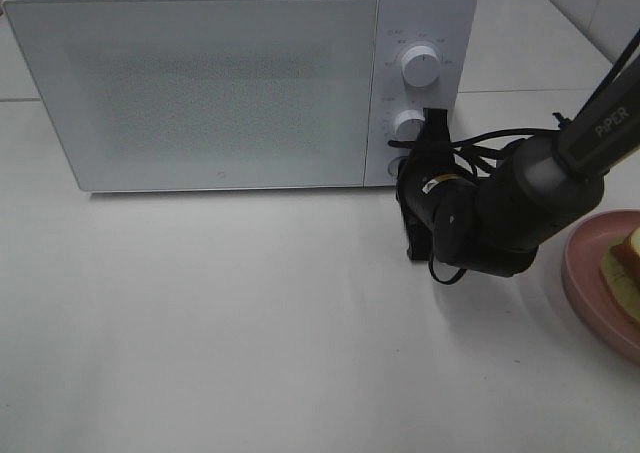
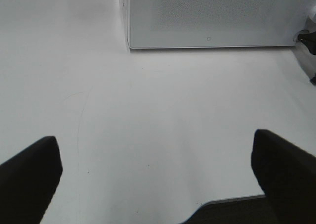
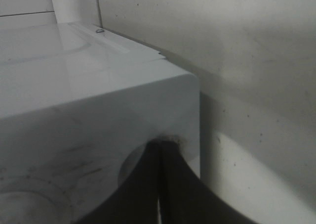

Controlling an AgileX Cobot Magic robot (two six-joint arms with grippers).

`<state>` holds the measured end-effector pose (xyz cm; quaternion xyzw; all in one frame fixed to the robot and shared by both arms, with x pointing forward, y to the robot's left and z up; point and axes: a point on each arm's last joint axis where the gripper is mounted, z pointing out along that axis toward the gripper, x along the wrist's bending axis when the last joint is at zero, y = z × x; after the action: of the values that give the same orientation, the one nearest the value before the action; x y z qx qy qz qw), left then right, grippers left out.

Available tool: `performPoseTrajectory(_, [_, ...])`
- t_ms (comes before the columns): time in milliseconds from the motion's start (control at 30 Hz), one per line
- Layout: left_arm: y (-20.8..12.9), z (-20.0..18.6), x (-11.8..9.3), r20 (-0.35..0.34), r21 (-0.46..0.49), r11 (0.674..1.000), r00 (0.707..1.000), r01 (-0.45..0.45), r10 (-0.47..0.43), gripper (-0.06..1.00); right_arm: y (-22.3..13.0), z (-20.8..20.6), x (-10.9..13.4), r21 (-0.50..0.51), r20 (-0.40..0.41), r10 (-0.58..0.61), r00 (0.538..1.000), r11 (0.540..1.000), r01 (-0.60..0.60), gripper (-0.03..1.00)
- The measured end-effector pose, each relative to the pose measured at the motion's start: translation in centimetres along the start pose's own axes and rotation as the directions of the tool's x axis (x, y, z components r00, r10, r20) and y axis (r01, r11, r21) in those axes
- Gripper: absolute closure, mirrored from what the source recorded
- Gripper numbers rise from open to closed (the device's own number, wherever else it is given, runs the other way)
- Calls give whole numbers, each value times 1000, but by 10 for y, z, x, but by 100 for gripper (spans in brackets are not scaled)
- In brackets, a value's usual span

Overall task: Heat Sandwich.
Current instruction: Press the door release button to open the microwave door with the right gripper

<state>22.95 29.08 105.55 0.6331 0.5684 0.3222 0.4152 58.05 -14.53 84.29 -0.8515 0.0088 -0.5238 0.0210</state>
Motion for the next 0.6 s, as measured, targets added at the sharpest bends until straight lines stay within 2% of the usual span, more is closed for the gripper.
performPoseTrajectory(600, [0, 0, 0, 0, 0, 1000, 1000, 0, 0, -4, -5, 12, 5, -31, -35, -7, 999, 1000, 6, 95])
